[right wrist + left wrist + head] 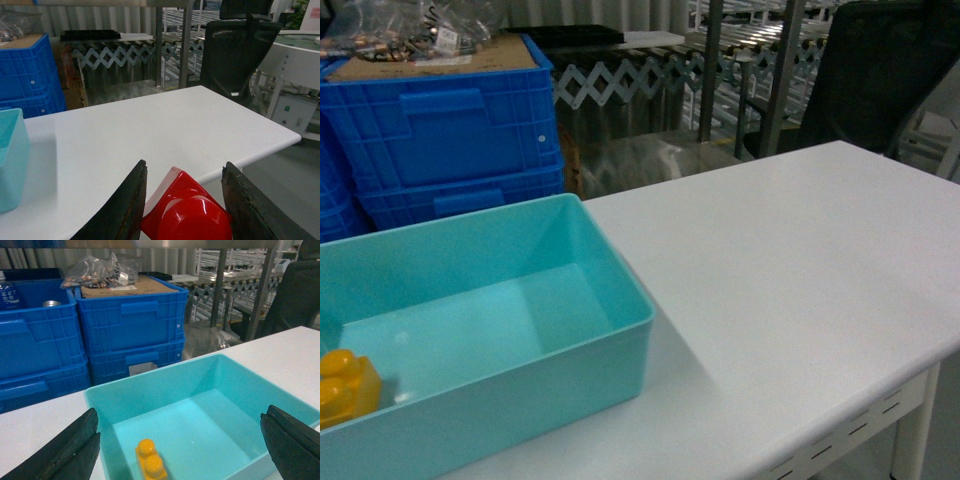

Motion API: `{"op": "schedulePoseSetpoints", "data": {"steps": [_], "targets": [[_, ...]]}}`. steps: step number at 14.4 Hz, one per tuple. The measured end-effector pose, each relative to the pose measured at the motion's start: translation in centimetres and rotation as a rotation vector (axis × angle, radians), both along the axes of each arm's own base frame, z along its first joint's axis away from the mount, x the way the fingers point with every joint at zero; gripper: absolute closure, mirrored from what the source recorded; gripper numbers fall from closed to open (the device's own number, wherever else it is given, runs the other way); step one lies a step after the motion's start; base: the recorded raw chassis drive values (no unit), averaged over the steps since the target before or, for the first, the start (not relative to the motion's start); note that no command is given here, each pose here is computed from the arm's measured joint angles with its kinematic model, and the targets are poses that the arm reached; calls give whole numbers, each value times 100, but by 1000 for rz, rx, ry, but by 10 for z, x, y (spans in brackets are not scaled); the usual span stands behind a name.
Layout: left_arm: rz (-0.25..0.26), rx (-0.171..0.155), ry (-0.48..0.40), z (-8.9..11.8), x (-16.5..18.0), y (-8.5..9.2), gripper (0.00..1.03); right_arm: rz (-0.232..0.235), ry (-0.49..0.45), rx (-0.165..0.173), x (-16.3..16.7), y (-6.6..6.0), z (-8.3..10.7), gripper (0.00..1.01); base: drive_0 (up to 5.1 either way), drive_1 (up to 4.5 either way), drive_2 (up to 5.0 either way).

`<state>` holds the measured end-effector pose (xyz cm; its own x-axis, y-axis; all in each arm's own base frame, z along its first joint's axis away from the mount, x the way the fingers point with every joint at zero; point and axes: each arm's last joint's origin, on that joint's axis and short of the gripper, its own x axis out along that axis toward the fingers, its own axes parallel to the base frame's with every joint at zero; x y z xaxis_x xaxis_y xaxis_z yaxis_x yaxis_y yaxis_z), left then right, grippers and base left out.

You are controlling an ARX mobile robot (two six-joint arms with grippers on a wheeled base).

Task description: Pick red block from blue box to shelf

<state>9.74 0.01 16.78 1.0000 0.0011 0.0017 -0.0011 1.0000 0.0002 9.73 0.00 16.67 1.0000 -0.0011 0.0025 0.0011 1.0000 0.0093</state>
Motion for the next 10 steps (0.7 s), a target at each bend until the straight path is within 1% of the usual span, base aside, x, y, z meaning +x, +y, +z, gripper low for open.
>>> {"op": "schedulePoseSetpoints", "data": {"steps": [10], "targets": [[0,0,0,0,0,0,5,0,0,0,0,0,0,63,0,0,0]]}}
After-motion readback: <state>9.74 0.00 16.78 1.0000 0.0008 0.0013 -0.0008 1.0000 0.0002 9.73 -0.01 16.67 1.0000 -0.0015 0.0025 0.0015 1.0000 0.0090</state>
